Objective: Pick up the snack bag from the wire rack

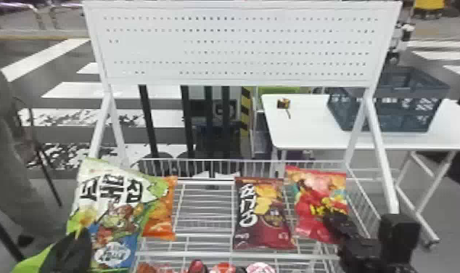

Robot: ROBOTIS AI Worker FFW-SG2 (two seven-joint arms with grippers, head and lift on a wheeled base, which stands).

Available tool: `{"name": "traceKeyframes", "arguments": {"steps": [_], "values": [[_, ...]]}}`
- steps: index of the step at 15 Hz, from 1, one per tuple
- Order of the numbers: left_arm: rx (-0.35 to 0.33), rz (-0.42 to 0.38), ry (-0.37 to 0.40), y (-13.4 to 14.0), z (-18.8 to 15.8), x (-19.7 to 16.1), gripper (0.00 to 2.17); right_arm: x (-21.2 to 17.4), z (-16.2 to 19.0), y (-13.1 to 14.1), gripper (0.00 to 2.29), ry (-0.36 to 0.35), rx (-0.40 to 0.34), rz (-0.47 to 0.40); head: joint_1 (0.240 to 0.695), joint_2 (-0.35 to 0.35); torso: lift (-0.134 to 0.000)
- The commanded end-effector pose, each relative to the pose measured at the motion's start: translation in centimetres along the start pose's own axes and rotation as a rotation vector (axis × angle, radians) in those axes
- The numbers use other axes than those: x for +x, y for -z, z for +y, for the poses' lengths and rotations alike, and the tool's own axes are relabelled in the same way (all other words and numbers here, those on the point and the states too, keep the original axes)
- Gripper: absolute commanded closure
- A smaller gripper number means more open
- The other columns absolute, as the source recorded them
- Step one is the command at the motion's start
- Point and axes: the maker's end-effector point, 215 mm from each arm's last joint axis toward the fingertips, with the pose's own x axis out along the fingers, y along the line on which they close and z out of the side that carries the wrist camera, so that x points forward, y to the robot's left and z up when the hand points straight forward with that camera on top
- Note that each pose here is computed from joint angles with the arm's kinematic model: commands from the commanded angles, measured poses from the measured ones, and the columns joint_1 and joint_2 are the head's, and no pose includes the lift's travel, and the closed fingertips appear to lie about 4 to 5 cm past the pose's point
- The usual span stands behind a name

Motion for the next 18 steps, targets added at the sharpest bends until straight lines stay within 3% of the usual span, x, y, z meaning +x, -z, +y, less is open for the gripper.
{"name": "traceKeyframes", "arguments": {"steps": [1,5,9,12,18], "values": [[0.001,-0.002,0.002,-0.2,0.0,-0.2,1.71,-2.6,2.7,-3.1,2.22,-0.037,-0.006,-0.062,0.499,0.000,0.000],[-0.003,-0.012,-0.002,-0.5,0.0,-0.2,1.71,-8.9,5.5,-5.3,2.22,-0.073,0.006,-0.089,0.499,0.000,0.000],[-0.009,-0.025,-0.003,-0.9,-0.1,0.2,1.71,-15.3,4.3,-6.1,2.22,-0.038,-0.008,-0.103,0.499,0.000,0.000],[-0.009,-0.023,-0.006,-0.7,0.1,0.5,1.71,-19.6,3.7,-6.9,2.22,-0.020,-0.030,-0.175,0.499,0.000,0.000],[-0.017,-0.026,-0.007,-0.8,0.1,0.6,1.71,-21.3,4.1,-7.3,2.22,-0.032,-0.030,-0.182,0.499,0.000,0.000]]}}
